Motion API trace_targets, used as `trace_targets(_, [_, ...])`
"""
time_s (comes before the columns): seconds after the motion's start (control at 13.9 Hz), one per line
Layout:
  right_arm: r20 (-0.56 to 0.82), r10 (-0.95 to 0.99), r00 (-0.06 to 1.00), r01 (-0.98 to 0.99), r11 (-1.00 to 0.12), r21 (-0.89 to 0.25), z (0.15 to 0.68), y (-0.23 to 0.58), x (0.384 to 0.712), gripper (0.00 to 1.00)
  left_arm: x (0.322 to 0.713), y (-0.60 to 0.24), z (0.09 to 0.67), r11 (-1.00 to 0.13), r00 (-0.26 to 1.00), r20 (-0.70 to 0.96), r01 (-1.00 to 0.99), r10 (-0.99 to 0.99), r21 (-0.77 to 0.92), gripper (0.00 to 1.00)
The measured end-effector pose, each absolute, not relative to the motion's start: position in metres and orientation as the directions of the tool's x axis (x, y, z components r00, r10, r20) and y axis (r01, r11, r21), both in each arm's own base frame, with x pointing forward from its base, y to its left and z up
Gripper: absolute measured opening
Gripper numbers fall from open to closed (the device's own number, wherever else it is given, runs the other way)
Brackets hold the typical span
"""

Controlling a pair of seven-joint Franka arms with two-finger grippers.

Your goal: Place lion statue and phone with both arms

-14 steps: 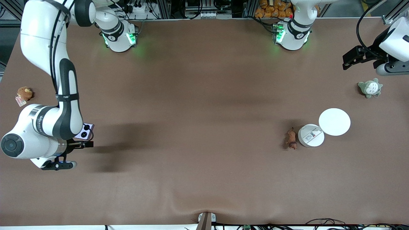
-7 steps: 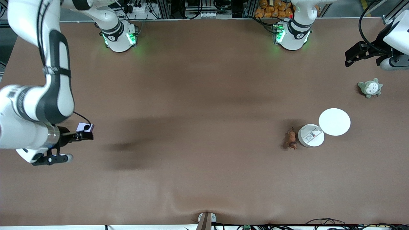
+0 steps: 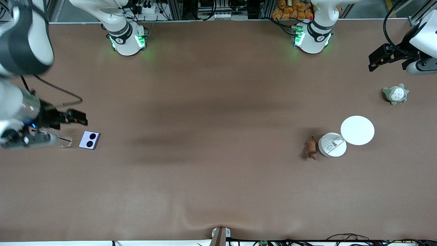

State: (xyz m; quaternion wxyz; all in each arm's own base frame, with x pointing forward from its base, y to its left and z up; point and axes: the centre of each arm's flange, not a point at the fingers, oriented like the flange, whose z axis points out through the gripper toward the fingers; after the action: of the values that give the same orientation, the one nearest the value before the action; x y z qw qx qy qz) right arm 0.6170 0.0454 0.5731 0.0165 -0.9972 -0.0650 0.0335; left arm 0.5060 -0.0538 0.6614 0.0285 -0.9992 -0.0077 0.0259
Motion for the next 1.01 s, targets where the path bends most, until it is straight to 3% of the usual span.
trace_targets(0.29, [-0.06,0.063,0.996,0.062,-0.998,-0.018,0.62,0.006,0.568,1.0,0.506,-0.054,0.662,-0.998,0.999,-0.051,0.013,0.015,-0.057,1.0])
trace_targets(0.57, [-0.055,-0.032,0.998,-0.033,-0.999,-0.015,0.629,-0.047,0.558,1.0,0.506,-0.055,0.662,-0.998,0.999,-0.051,0.011,0.014,-0.057,1.0])
trace_targets(1.01, [-0.069,-0.02,0.997,-0.021,-1.0,-0.017,0.653,-0.039,0.535,1.0,0.506,-0.055,0.662,-0.998,0.999,-0.048,0.012,0.014,-0.057,1.0])
